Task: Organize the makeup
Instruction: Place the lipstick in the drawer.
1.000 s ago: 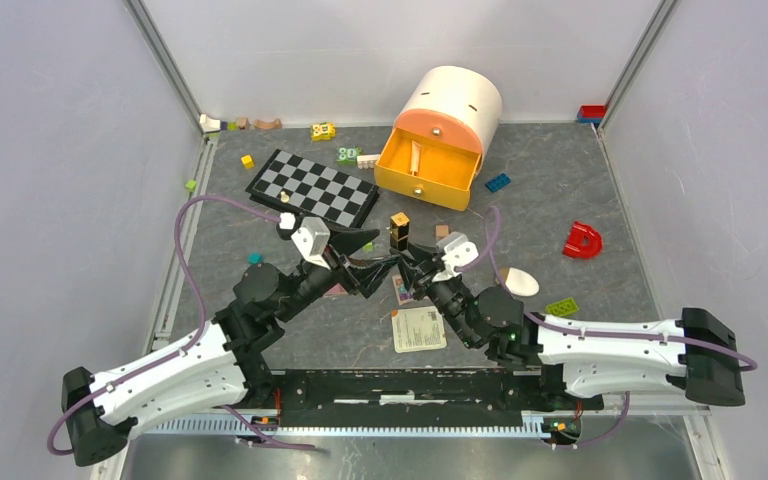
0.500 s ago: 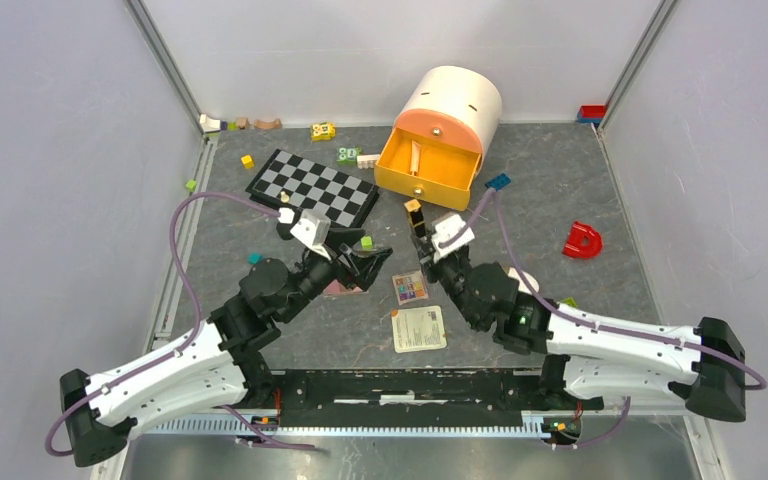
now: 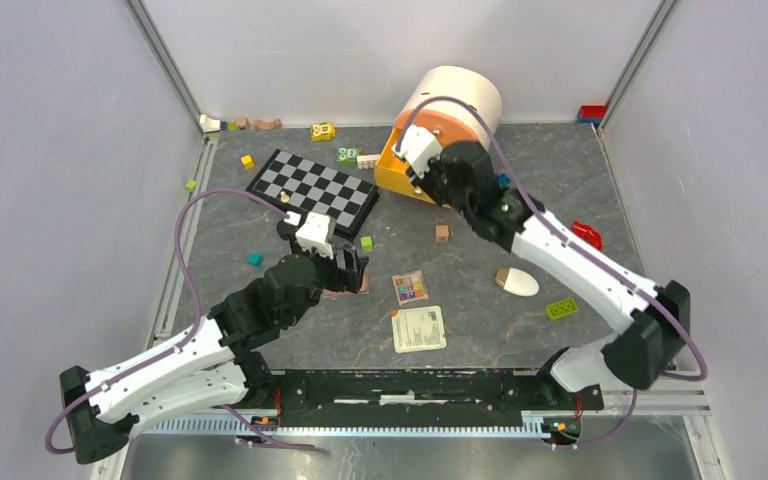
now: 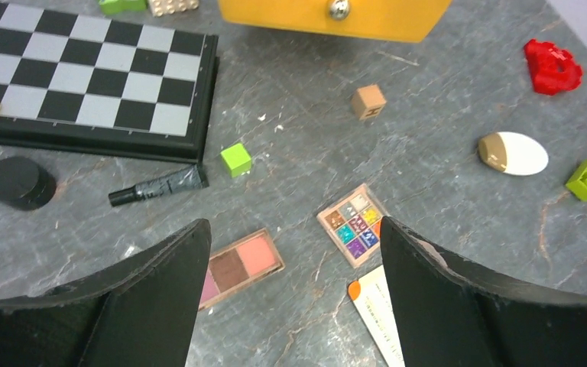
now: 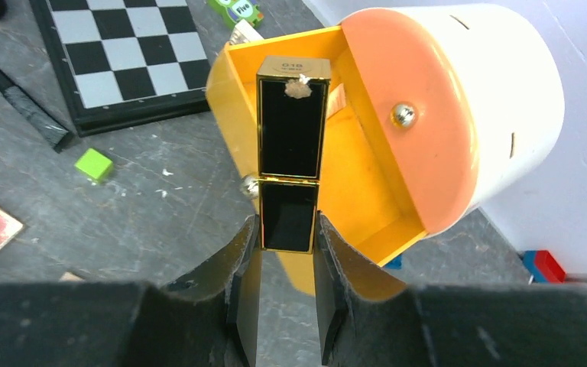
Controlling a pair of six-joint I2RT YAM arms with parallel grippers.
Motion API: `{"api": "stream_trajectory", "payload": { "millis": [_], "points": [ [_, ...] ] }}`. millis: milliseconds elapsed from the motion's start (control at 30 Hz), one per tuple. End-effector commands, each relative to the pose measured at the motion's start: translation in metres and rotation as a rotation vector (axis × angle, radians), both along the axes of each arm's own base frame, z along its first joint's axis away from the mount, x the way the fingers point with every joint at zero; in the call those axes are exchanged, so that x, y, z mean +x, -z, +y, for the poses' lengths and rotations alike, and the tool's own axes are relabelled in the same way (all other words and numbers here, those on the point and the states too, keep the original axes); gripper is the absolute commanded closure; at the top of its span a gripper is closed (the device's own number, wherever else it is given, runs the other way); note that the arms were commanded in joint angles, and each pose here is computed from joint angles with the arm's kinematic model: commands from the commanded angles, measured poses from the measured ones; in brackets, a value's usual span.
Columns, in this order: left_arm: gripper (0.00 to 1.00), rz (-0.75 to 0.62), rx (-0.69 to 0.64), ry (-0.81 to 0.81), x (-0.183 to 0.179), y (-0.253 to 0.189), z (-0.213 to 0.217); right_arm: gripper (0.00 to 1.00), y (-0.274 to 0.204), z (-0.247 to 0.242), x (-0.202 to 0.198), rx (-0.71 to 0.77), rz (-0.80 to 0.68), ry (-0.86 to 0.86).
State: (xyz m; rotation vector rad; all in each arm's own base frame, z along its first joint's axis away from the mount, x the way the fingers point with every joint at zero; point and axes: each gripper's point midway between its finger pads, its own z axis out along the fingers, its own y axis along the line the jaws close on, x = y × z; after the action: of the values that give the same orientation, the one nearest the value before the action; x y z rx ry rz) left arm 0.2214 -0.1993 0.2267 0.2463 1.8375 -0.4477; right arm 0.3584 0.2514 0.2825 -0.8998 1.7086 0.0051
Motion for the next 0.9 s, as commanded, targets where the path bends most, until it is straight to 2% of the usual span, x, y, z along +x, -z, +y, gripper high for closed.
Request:
{"api": "stream_trajectory", "payload": {
  "millis": [0,233,400,867],
  "points": [
    [0.13,0.015,-0.047,-0.055,-0.002,-0.01,0.011,1.0,0.0,0.0,0.017,-0.092,0.108,-0.131],
    [0.12,-0.001,-0.096,-0.046,-0.009,-0.01,0.018,1.0,0.022,-0.005,0.056,-0.214,0.234,-0.187],
    [0.12,-0.001,-0.087,-0.04,-0.012,-0.003,0.022,1.0,0.04,-0.013,0.078,-0.249,0.256,-0.166],
    [0.1,-0.007,-0.086,-0.095,-0.014,0.003,0.039,0.97,0.093,-0.032,0.096,-0.37,0.348,-0.148]
  ]
}}
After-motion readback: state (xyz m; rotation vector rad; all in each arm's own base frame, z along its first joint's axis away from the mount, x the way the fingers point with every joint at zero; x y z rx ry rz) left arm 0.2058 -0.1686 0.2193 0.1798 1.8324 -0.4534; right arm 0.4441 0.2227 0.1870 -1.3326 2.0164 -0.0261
